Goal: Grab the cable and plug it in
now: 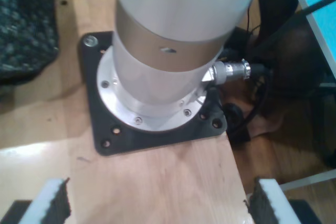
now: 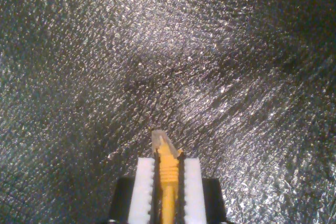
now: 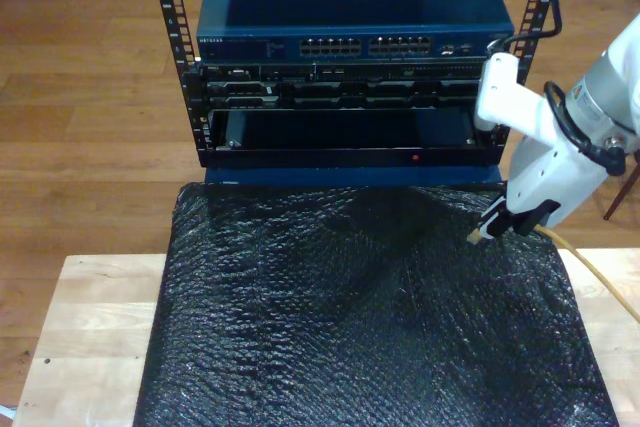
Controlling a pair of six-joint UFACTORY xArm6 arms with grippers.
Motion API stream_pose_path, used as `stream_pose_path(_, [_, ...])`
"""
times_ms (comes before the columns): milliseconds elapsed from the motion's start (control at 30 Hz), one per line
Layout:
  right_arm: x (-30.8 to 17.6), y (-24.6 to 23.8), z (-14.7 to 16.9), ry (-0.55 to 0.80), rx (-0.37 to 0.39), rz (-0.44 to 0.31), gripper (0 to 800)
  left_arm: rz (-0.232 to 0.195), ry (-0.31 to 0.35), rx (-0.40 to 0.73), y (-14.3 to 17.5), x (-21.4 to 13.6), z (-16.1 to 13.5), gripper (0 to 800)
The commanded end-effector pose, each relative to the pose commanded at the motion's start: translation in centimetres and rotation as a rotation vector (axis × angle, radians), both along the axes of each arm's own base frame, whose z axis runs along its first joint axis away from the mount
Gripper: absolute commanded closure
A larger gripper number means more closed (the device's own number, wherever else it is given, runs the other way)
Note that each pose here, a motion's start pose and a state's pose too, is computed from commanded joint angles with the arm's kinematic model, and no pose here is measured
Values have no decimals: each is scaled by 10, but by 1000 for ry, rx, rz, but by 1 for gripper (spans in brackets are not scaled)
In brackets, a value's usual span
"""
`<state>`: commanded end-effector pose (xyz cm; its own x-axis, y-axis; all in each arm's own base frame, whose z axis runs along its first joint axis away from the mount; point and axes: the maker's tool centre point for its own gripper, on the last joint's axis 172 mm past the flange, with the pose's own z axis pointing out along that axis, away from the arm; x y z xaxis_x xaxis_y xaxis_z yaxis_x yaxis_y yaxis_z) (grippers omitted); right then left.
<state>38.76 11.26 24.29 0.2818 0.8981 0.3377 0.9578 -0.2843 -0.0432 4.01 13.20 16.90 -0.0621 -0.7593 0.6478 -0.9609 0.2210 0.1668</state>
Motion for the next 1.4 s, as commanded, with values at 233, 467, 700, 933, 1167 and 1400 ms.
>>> stream_pose_path(233, [-1,0,0,1,0,1,800,16,-14,34,-9,-16,-31,2])
stream_pose_path(467, [-4,0,-1,6,-1,3,800,28,-35,69,-14,-28,-54,2])
stream_pose_path(700, [-5,1,-2,8,0,5,800,10,-67,119,-9,-38,-76,2])
stream_pose_path(933, [-5,2,-7,13,-2,7,800,30,-115,220,-6,-39,-119,0])
stream_pose_path(1167, [9,1,-15,-37,-12,-10,800,39,-120,229,-10,-41,-131,0])
stream_pose_path(1400, [15,-4,-37,-117,-69,3,800,21,-128,199,-14,-41,-134,0])
